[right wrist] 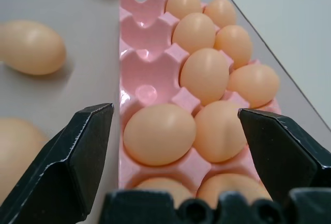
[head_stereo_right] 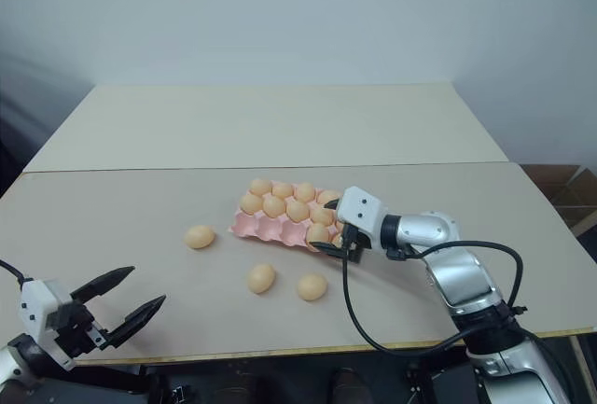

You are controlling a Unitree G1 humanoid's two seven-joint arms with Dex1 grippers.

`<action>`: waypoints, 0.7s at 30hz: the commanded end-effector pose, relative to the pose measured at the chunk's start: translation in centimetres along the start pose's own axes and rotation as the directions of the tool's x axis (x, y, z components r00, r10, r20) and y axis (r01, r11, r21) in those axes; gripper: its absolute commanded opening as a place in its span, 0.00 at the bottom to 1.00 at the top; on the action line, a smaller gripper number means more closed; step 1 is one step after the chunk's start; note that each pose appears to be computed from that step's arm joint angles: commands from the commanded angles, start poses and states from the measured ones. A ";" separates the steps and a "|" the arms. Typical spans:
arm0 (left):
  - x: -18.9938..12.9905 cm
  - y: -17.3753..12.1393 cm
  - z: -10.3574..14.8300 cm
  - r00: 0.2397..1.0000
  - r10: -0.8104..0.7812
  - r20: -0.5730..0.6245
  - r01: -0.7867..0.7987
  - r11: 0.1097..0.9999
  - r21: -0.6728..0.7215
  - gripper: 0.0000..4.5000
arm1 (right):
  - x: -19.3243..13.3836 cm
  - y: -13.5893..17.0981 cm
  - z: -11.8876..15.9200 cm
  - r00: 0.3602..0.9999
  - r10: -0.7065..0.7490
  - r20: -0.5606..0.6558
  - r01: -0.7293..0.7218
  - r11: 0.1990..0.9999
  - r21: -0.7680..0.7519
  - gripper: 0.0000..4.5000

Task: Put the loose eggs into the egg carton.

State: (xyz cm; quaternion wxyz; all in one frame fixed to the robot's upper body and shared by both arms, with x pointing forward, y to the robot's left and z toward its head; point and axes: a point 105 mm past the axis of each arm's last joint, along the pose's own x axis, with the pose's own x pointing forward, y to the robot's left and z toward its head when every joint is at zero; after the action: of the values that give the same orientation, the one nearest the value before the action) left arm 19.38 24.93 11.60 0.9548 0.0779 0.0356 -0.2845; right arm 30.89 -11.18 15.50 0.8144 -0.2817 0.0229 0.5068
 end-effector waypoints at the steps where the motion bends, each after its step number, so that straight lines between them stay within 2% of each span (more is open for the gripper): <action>1: 0.1 -0.2 1.1 0.999 -0.028 0.021 0.027 0.998 0.053 1.00 | -3.6 0.4 2.1 0.998 0.046 0.033 -0.046 0.999 -0.015 0.99; 5: -0.4 0.1 1.1 0.999 -0.042 -0.002 0.042 0.997 0.064 1.00 | -6.7 2.0 1.9 0.988 0.150 -0.045 -0.150 0.989 0.008 0.99; 10: -1.2 1.9 1.5 1.000 -0.023 -0.020 0.025 0.995 0.094 1.00 | -9.6 3.6 1.5 0.955 0.238 -0.176 -0.238 0.971 0.022 0.99; 14: -1.0 2.2 2.0 1.000 -0.023 -0.012 0.025 0.994 0.111 1.00 | -10.0 4.0 1.2 0.950 0.241 -0.199 -0.243 0.970 0.018 0.99; 21: -0.5 1.8 2.2 1.000 -0.030 -0.007 0.030 0.993 0.114 1.00 | -8.9 4.2 1.2 0.964 0.207 -0.168 -0.210 0.978 0.002 0.99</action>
State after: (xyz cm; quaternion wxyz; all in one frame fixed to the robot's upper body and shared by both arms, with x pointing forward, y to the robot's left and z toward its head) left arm 19.92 26.74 13.16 0.9465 0.1218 0.0386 -0.2964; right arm 22.80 -17.25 16.81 0.7514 -0.3125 0.1459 0.5626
